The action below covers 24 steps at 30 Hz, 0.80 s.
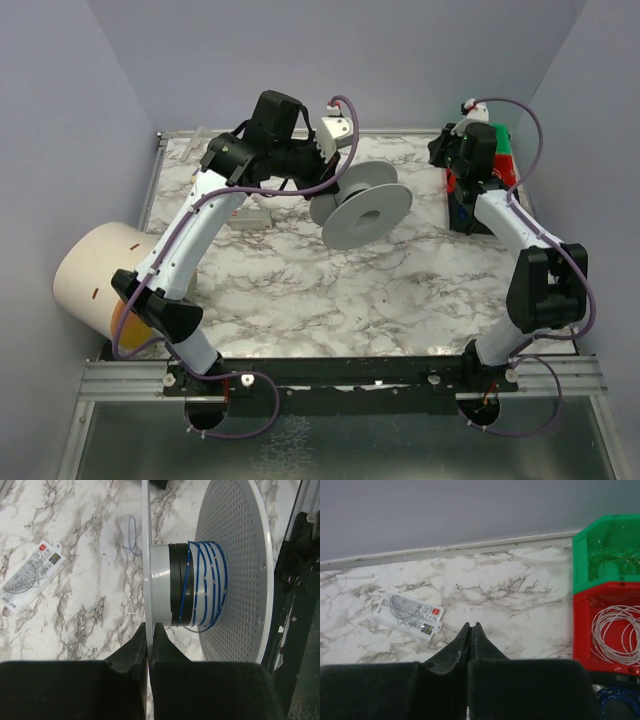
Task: Wrap the cables
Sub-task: Wrap the cable around the cable reel.
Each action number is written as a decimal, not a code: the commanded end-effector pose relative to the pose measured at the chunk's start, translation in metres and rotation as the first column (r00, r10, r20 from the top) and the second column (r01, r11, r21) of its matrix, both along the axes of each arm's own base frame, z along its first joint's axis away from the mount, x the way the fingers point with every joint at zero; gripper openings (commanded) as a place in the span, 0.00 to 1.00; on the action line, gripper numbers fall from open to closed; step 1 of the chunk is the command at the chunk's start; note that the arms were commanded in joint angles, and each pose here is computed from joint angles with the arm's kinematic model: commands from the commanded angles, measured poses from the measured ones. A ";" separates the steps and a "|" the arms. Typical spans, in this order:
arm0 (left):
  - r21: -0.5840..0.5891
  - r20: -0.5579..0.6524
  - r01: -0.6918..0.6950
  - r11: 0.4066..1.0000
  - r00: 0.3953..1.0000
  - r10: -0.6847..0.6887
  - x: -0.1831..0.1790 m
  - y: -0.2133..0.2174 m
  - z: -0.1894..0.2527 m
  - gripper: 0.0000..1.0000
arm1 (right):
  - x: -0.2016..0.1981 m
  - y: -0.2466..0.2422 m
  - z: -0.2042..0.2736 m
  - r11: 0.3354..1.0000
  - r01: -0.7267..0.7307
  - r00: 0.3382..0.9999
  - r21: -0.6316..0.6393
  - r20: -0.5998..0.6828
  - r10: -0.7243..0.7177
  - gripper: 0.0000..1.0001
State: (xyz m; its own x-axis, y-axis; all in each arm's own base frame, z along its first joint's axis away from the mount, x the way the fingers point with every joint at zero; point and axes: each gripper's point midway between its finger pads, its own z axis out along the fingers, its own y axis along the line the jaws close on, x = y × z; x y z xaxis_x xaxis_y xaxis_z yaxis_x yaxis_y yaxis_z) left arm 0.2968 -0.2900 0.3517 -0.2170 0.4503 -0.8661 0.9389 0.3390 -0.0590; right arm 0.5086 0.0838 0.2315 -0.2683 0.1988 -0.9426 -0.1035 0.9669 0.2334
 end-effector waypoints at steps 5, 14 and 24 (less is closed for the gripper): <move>0.014 0.119 -0.045 0.999 0.992 0.043 0.007 0.009 0.026 0.00 | -0.025 0.025 0.021 0.928 -0.358 0.932 -0.099 0.031 0.362 0.01; -0.105 0.252 -0.184 0.977 0.946 0.205 0.039 0.016 0.085 0.00 | -0.118 0.063 -0.032 0.567 -0.788 0.576 -0.240 0.037 0.817 0.56; -0.267 0.300 -0.295 0.918 0.879 0.370 0.068 0.029 0.135 0.00 | -0.190 0.111 -0.038 0.250 -0.947 0.240 -0.201 0.074 0.968 0.75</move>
State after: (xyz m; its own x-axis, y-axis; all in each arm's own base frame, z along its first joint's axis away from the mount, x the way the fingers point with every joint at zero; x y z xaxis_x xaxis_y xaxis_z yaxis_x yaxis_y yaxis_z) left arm 0.3492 -0.2648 0.4431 -0.0788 0.3226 -0.9432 0.8071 0.5760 0.1296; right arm 0.3593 0.1671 0.1834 -0.1310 -0.2091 -0.9691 -0.9364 0.3472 0.0516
